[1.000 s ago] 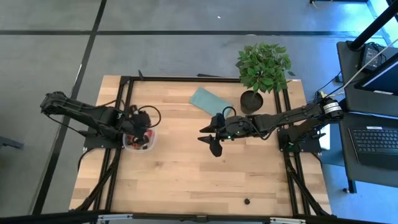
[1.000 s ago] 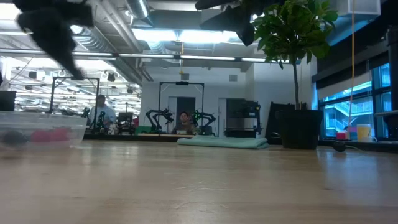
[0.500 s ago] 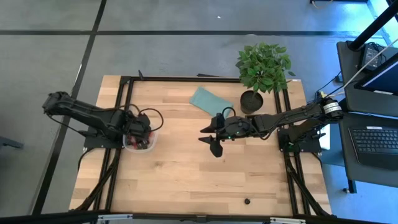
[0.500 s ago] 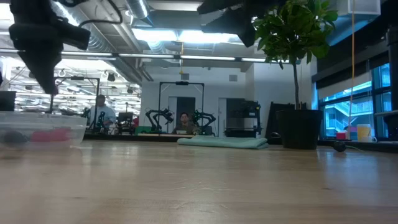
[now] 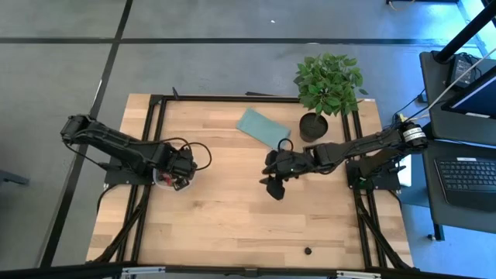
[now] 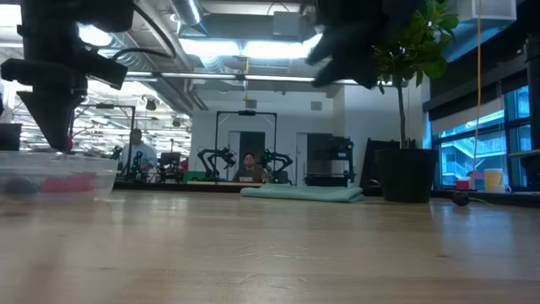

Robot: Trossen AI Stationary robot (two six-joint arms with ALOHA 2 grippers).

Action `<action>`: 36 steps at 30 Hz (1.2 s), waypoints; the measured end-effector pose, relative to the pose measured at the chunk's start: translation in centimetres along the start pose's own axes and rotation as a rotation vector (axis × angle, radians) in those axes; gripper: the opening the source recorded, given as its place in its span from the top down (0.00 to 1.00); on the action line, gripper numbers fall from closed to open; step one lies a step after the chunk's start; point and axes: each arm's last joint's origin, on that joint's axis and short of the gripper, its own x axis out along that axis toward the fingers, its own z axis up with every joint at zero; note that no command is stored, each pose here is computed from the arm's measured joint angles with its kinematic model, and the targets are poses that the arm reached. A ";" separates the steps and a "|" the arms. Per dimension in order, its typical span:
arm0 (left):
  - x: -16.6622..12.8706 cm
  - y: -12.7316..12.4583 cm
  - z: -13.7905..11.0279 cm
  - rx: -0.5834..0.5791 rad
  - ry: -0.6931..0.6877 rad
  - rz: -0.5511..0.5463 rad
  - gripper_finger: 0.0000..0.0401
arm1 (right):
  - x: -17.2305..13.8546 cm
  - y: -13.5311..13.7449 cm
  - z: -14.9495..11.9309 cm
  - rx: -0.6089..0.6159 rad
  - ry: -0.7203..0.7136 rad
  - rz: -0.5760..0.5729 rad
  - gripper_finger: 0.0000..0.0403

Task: Pick and placing Produce into tupperware
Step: Put the red cherry into the transparent bin, then put the bottom black cherry into the transparent bin

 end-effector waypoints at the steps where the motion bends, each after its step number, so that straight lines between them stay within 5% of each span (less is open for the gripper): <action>1: 0.0 0.0 0.0 0.001 0.001 0.001 0.85 | 0.0 0.0 -0.4 0.010 0.036 0.002 0.56; 17: -0.2 0.0 0.2 0.017 0.011 -0.026 0.50 | -0.4 2.5 -2.8 -0.040 0.179 0.096 0.60; 20: -0.8 -0.5 0.7 0.078 -0.044 -0.051 0.49 | -0.7 3.8 -3.8 -0.125 0.230 0.179 0.60; 25: -1.6 -1.7 2.1 0.203 -0.209 -0.145 0.50 | -1.4 6.1 -5.9 -0.101 0.280 0.223 0.60; 36: -2.9 -3.6 4.4 0.283 -0.501 -0.312 0.51 | -2.1 9.9 -12.0 0.050 0.432 0.095 0.60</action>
